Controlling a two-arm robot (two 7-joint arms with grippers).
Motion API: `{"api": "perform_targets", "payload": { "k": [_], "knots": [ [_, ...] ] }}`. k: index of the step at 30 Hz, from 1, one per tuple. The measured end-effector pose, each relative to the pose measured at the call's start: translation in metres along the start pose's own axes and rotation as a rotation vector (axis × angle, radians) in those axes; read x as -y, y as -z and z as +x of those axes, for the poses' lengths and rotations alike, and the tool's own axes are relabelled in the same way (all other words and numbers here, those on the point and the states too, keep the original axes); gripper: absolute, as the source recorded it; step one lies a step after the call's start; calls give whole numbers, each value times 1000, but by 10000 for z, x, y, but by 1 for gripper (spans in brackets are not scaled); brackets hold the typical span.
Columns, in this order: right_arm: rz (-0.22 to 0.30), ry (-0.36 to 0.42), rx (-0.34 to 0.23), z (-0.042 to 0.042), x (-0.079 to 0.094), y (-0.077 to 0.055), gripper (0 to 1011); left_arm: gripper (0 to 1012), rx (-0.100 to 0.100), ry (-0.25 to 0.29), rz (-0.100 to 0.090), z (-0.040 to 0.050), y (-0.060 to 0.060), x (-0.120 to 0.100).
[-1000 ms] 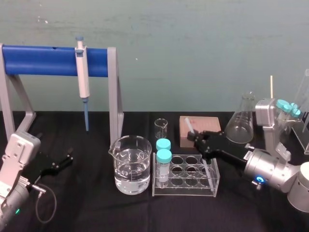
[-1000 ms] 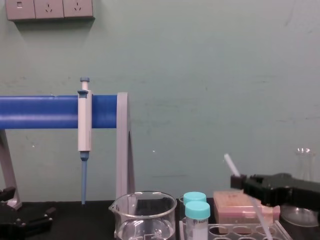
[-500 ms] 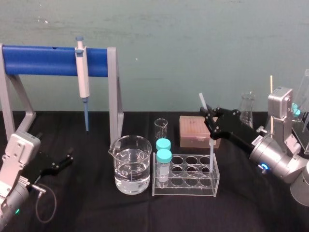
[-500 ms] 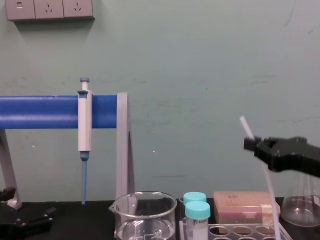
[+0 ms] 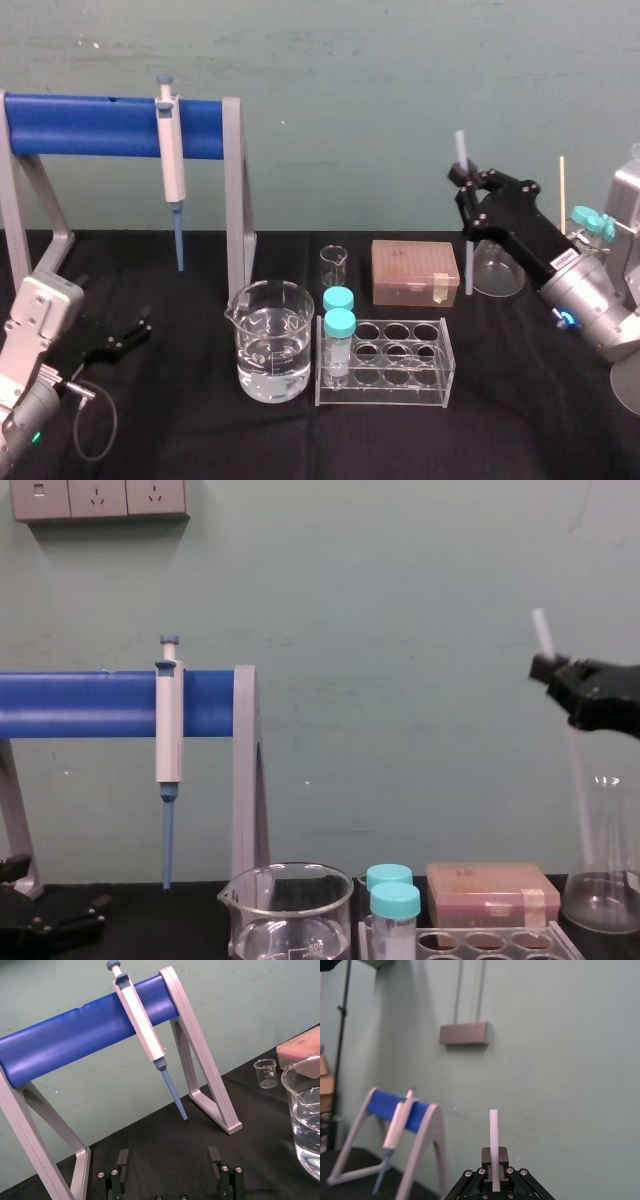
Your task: Pick up the stirring rod with one hand, then place it down.
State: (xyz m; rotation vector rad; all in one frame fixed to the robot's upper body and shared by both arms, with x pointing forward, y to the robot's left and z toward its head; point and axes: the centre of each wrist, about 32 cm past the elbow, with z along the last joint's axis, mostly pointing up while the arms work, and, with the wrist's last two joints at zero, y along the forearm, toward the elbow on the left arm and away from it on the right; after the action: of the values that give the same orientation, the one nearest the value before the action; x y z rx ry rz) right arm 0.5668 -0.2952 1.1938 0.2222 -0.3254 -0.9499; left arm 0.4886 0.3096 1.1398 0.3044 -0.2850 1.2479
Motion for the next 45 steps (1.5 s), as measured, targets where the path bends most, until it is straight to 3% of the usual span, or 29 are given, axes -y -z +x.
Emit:
{"api": "perform_targets", "payload": {
  "k": [7, 13, 23, 45],
  "knots": [
    [71, 80, 56, -57, 116, 56, 67, 1000, 0, 0, 0, 0, 0, 0],
    [90, 107, 67, -142, 219, 147, 67, 1000, 0, 0, 0, 0, 0, 0],
    [67, 101, 63, -204, 297, 255, 67, 1000, 0, 0, 0, 0, 0, 0],
    [62, 99, 61, -205, 300, 261, 67, 1000, 0, 0, 0, 0, 0, 0]
  ]
}}
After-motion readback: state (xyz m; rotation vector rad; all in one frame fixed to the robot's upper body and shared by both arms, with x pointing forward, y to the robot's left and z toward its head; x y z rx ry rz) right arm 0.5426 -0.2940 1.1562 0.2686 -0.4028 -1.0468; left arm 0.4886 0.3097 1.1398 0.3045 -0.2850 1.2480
